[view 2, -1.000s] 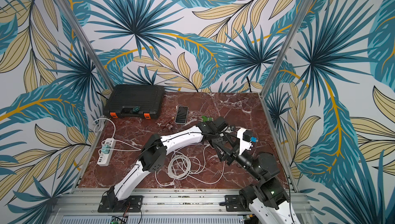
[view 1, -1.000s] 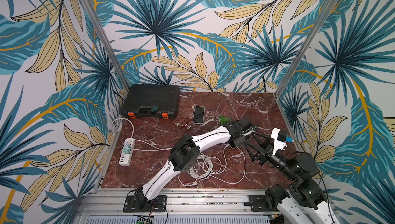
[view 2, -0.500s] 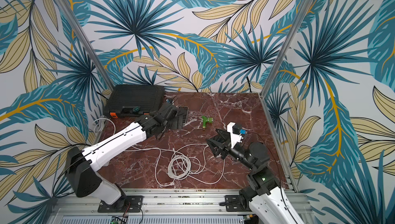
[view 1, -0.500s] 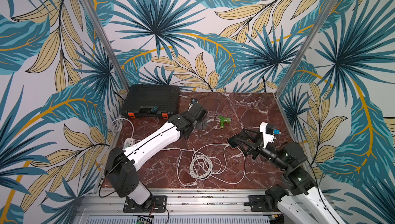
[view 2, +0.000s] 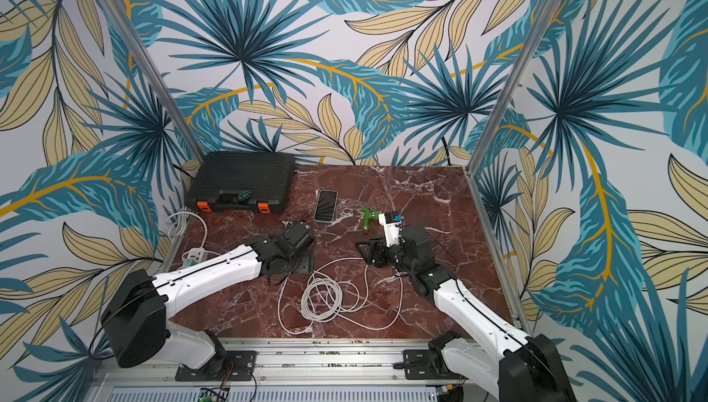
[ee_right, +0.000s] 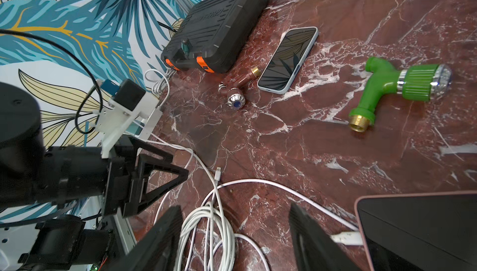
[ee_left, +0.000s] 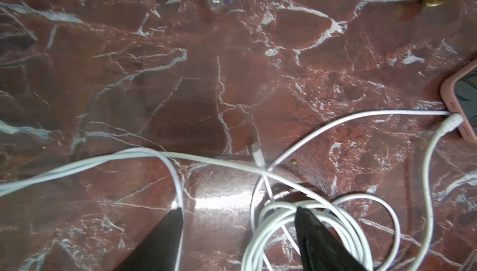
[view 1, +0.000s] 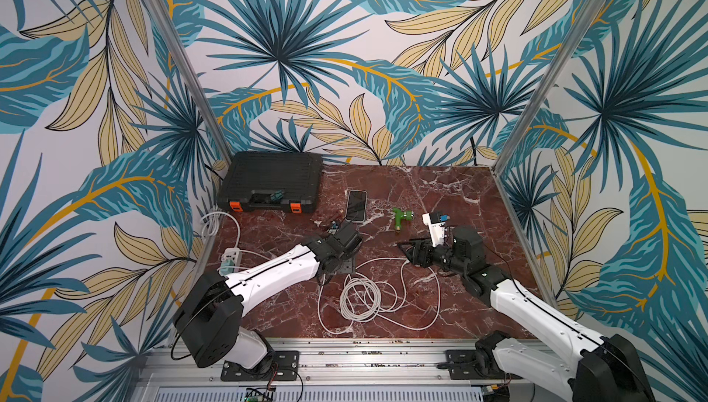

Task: Plug the charging cable into the phone
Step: Pick up the charging cable from the center of the board.

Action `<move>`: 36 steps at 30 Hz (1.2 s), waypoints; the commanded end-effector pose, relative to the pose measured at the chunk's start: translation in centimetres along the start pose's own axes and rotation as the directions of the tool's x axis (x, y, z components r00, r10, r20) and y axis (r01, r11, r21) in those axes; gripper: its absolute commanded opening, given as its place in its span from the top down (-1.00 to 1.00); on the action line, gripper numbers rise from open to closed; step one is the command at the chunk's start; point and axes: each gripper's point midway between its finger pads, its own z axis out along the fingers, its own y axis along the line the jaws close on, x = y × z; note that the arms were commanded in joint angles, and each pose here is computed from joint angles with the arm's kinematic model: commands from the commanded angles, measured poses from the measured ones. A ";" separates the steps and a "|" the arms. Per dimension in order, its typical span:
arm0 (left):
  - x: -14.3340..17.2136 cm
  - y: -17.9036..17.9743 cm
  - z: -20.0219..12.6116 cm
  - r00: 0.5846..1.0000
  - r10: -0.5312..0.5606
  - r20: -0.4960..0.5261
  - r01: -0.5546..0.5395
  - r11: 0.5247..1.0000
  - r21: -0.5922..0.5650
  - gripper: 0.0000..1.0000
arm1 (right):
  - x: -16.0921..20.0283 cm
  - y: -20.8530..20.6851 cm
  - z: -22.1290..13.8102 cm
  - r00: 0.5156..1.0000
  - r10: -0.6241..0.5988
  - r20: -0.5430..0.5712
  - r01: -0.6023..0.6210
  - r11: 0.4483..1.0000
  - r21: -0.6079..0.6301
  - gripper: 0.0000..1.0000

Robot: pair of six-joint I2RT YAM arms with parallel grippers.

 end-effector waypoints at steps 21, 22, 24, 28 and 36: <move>2.7 -2.2 3.5 0.997 -0.023 -0.070 0.021 0.999 -0.024 0.00 | 2.4 -1.9 1.9 0.998 0.038 -0.040 -0.037 0.999 0.015 -0.21; 2.5 -2.2 3.9 0.997 -0.031 -0.074 0.030 0.999 -0.021 0.07 | 2.4 -1.8 2.0 0.998 0.040 -0.041 -0.039 0.999 0.012 -0.20; 1.9 -2.4 4.6 0.996 -0.040 -0.077 0.038 0.999 -0.023 0.18 | 2.4 -1.8 2.0 0.998 0.041 -0.040 -0.041 0.999 0.009 -0.20; 1.2 -2.6 5.1 0.996 -0.043 -0.078 0.040 0.999 -0.036 0.22 | 2.4 -1.8 2.0 0.998 0.041 -0.039 -0.041 0.999 0.009 -0.18; -1.0 -3.2 3.7 0.998 -0.046 -0.043 0.045 0.999 -0.008 0.22 | 2.8 -2.0 1.8 0.998 0.048 -0.043 -0.048 0.999 0.016 -0.18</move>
